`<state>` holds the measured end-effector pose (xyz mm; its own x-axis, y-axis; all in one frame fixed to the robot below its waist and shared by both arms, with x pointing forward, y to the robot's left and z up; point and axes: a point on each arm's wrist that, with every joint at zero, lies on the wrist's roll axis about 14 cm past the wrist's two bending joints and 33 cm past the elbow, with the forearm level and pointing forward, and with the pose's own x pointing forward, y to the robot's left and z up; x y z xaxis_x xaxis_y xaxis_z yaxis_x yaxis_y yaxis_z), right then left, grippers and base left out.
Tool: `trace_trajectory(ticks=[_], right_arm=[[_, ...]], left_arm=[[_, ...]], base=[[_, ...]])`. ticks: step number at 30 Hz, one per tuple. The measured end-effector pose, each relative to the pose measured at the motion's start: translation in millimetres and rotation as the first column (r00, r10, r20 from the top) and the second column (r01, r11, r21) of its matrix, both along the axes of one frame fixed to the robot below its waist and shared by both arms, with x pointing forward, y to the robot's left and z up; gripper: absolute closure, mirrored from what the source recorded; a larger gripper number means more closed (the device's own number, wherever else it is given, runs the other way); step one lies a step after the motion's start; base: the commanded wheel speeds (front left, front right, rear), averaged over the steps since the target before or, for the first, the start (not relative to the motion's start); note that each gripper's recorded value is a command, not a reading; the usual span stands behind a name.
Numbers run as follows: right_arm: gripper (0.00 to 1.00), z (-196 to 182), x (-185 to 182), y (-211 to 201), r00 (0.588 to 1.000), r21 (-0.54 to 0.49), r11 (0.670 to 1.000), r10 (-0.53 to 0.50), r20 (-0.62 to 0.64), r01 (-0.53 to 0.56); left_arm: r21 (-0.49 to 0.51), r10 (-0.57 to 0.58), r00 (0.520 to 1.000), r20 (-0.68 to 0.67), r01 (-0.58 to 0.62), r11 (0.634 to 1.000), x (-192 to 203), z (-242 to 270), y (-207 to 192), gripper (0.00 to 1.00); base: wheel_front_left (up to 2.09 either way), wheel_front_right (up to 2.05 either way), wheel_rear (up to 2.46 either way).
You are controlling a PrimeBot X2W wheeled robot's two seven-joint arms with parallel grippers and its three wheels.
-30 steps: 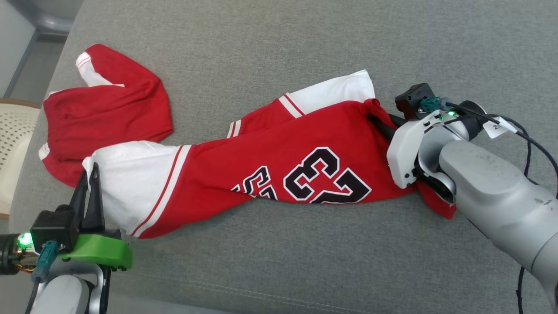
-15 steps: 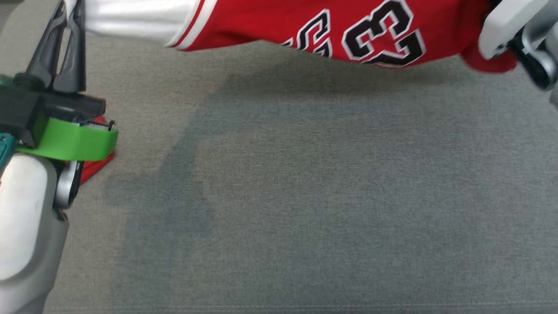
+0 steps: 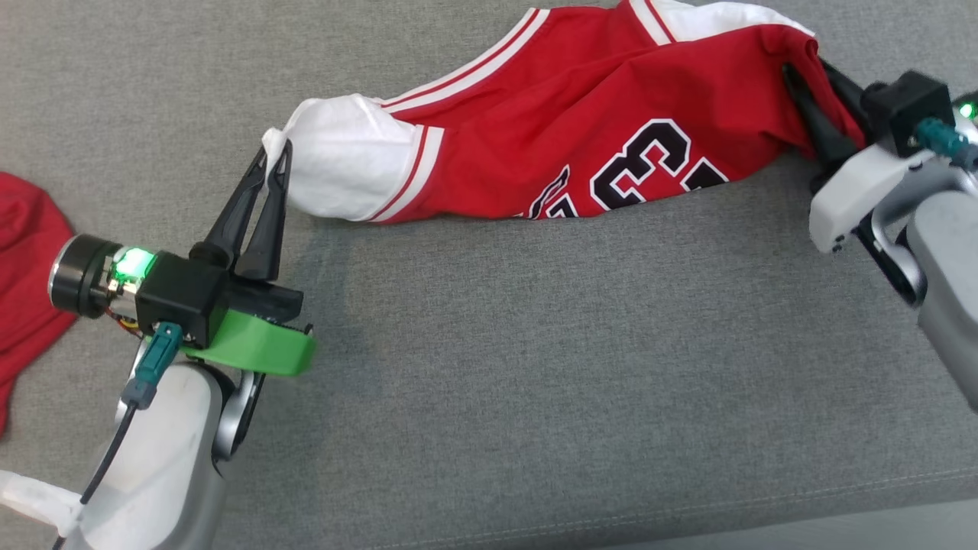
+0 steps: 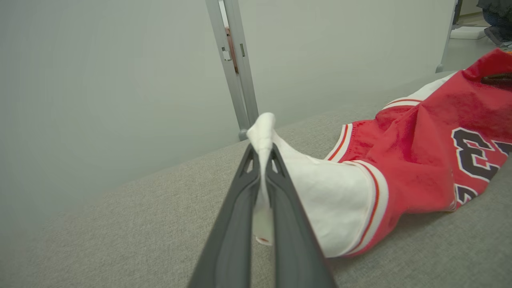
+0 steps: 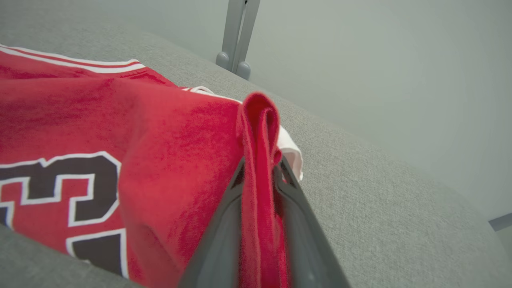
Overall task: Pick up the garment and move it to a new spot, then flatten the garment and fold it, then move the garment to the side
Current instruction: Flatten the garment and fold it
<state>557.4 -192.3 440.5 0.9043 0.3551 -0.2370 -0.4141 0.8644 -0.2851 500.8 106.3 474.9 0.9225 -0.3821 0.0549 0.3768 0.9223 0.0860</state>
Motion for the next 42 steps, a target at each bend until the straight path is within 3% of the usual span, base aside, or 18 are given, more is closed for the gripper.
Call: trace_trajectory(ticks=[1, 10, 13, 14, 16, 18, 22, 26, 34, 37, 42], right_arm=[[0.0, -4.9, -7.9, -0.4, 1.0, 0.008, 1.0, -0.005, -0.003, 0.005], [0.0, -8.0, -99.6, 54.9, 0.995, 0.131, 0.987, 0.094, 0.034, -0.098], [0.0, 1.1, -115.1, 58.9, 0.997, 0.197, 0.978, 0.065, 0.046, -0.073], [0.0, 6.7, -114.6, 55.8, 0.998, 0.234, 0.971, 0.03, 0.055, -0.042], [0.0, 21.6, -110.1, 46.4, 0.995, 0.38, 0.923, -0.083, 0.059, 0.055], [0.0, 28.6, -107.7, 41.0, 0.989, 0.458, 0.884, -0.136, 0.05, 0.098], [0.0, 42.2, -91.4, 34.5, 0.981, 0.567, 0.813, -0.187, 0.041, 0.131], [0.0, 45.8, -69.1, 33.1, 0.982, 0.611, 0.779, -0.186, 0.017, 0.137], [0.0, 34.4, -24.1, 29.3, 0.977, 0.617, 0.758, -0.174, -0.122, 0.212], [0.0, 18.9, -17.3, 39.3, 0.969, 0.597, 0.767, -0.139, -0.203, 0.235], [0.0, 13.3, -9.0, 57.1, 0.968, 0.601, 0.767, -0.099, -0.233, 0.223]], left_arm=[[-0.004, 0.006, 1.0, -0.013, -0.006, 1.0, -2.3, -4.5, 0.3, 1.0], [-0.024, 0.097, 0.994, -0.055, -0.099, 0.995, -28.3, -11.2, 21.1, 1.0], [-0.039, 0.119, 0.991, -0.066, -0.122, 0.992, -37.1, -11.5, 23.9, 1.0], [-0.043, 0.124, 0.99, -0.066, -0.127, 0.991, -38.6, -10.8, 24.9, 1.0], [-0.051, 0.14, 0.988, -0.065, -0.143, 0.988, -41.2, -9.2, 27.7, 1.0], [-0.06, 0.142, 0.988, -0.068, -0.146, 0.988, -43.7, -8.8, 26.7, 1.0], [-0.052, 0.134, 0.989, -0.07, -0.137, 0.989, -48.1, -9.1, 25.3, 1.0], [-0.047, 0.138, 0.988, -0.075, -0.142, 0.989, -51.5, -10.2, 27.8, 1.0], [-0.042, 0.14, 0.986, -0.093, -0.144, 0.989, -53.8, -16.0, 29.6, 1.0], [-0.043, 0.148, 0.984, -0.103, -0.153, 0.987, -54.6, -18.9, 31.8, 1.0], [-0.031, 0.159, 0.981, -0.107, -0.163, 0.986, -56.2, -20.7, 36.3, 1.0]], base=[[0.0, 0.0, 0.0], [0.0, 0.0, 0.0], [0.0, 0.0, 0.0], [0.0, 0.0, 0.0], [0.0, 0.0, 0.0], [0.0, 0.0, 0.0], [0.0, 0.0, 0.0], [0.0, 0.0, 0.0], [0.0, 0.0, 0.0], [0.0, 0.0, 0.0], [0.0, 0.0, 0.0]])
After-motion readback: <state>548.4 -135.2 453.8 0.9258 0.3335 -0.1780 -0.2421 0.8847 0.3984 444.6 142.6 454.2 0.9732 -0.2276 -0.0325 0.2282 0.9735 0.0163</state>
